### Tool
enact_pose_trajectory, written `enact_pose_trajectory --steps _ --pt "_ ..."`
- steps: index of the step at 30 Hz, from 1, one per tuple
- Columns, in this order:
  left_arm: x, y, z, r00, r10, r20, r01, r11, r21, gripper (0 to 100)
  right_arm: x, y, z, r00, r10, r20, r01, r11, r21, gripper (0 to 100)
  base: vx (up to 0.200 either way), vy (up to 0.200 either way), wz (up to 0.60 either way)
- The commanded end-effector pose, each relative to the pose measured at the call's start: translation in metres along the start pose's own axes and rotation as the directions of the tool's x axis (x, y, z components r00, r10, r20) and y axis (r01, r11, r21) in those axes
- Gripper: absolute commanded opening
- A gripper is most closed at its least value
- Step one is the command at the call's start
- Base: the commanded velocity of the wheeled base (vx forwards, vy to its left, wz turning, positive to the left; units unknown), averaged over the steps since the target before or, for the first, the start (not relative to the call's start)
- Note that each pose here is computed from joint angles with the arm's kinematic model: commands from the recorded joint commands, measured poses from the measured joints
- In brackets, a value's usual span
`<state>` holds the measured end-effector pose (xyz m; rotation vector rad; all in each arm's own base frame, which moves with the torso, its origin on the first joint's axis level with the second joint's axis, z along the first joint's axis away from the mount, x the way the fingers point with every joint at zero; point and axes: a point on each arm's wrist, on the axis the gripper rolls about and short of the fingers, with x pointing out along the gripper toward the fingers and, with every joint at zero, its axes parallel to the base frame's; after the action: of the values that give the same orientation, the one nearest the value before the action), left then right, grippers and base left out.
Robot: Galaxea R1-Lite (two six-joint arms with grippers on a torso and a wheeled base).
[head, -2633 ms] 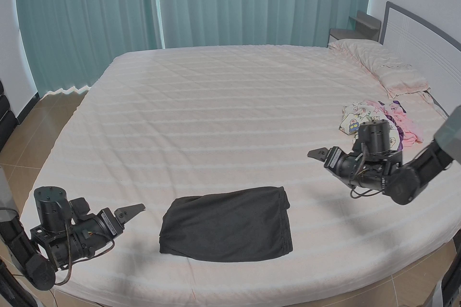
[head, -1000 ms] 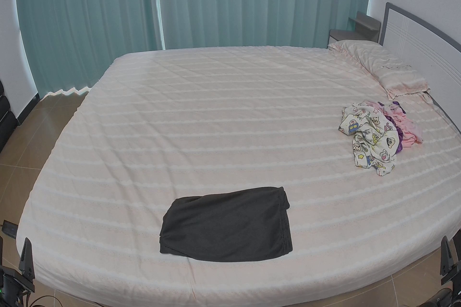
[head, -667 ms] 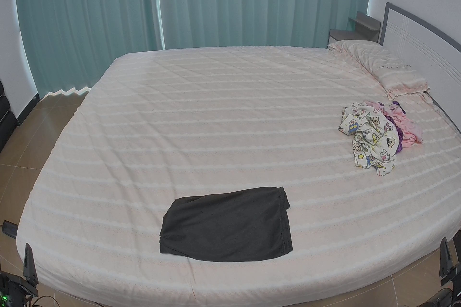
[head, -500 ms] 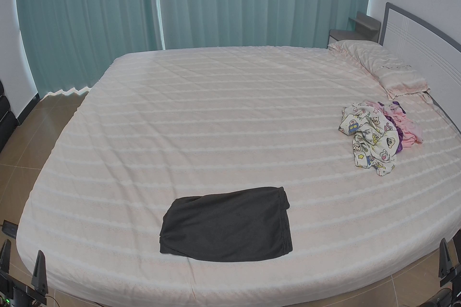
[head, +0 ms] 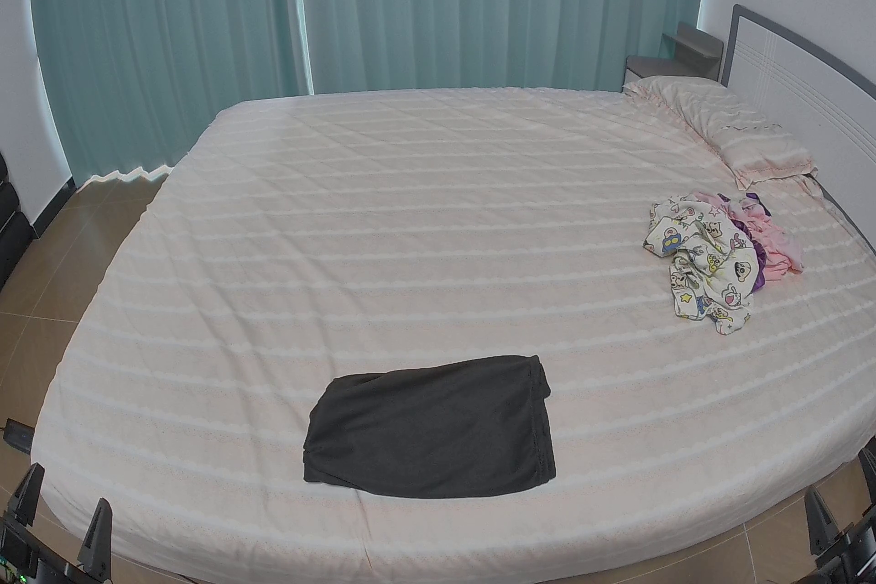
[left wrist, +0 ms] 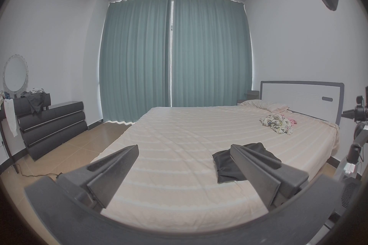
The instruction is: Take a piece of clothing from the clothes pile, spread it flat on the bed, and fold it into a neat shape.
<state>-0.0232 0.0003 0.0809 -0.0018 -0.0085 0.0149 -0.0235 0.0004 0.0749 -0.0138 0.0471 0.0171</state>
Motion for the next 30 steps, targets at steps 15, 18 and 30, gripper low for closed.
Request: enact_pose_trajectory --steps 15,18,30 --pt "0.0001 0.0 -0.0044 1.0 -0.001 -0.004 0.001 1.0 0.005 100 0.0001 -0.0001 0.0007 0.999 -0.003 0.033 0.003 1.0 0.008 100 0.0 0.0 0.0" --pt "0.0 0.0 -0.004 1.0 -0.001 -0.002 0.001 1.0 0.005 100 0.0001 -0.0001 0.0007 0.999 -0.003 0.033 0.003 1.0 0.005 100 0.0 0.0 0.0" --pt "0.0 0.0 -0.004 1.0 -0.001 -0.002 0.001 1.0 0.005 100 0.0001 -0.0001 0.0007 0.999 -0.003 0.033 0.003 1.0 0.005 100 0.0 0.0 0.0"
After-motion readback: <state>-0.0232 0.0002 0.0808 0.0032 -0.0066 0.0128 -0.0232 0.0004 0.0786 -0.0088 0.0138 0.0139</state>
